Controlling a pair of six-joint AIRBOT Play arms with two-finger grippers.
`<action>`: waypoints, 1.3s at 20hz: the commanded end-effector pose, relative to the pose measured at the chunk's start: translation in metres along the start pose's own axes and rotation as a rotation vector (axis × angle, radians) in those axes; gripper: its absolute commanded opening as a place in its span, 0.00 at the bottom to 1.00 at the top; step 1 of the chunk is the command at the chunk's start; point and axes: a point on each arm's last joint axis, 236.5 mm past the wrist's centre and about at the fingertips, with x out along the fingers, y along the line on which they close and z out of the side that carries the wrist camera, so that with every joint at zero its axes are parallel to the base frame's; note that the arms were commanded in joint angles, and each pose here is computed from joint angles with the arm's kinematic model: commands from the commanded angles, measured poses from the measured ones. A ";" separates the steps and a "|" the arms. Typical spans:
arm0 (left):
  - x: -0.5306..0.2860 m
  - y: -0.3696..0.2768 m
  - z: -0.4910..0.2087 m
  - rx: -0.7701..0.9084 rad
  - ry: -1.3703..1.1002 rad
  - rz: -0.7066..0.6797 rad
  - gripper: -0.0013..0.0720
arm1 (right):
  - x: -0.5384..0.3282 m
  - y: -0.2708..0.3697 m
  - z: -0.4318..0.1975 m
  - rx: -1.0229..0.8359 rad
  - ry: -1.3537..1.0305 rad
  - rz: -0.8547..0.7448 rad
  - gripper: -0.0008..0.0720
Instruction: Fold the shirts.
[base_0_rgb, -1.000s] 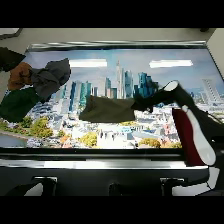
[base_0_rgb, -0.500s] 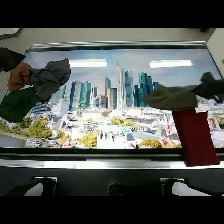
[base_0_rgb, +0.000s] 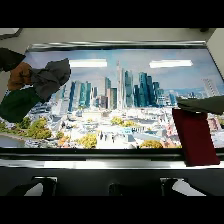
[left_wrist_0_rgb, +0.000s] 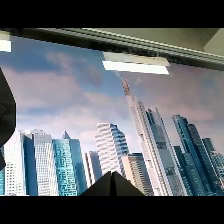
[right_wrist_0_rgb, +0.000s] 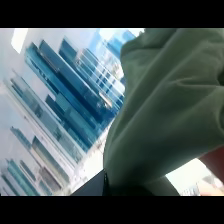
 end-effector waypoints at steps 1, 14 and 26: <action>0.000 0.000 0.000 0.014 -0.001 0.000 0.06 | -0.014 -0.019 -0.041 0.031 0.159 -0.070 0.08; 0.000 -0.001 -0.001 0.030 0.003 -0.003 0.06 | -0.031 -0.159 -0.073 0.194 0.214 -0.629 0.08; 0.001 -0.006 0.000 0.017 -0.001 -0.026 0.06 | 0.043 -0.257 -0.124 0.174 0.331 -0.769 0.95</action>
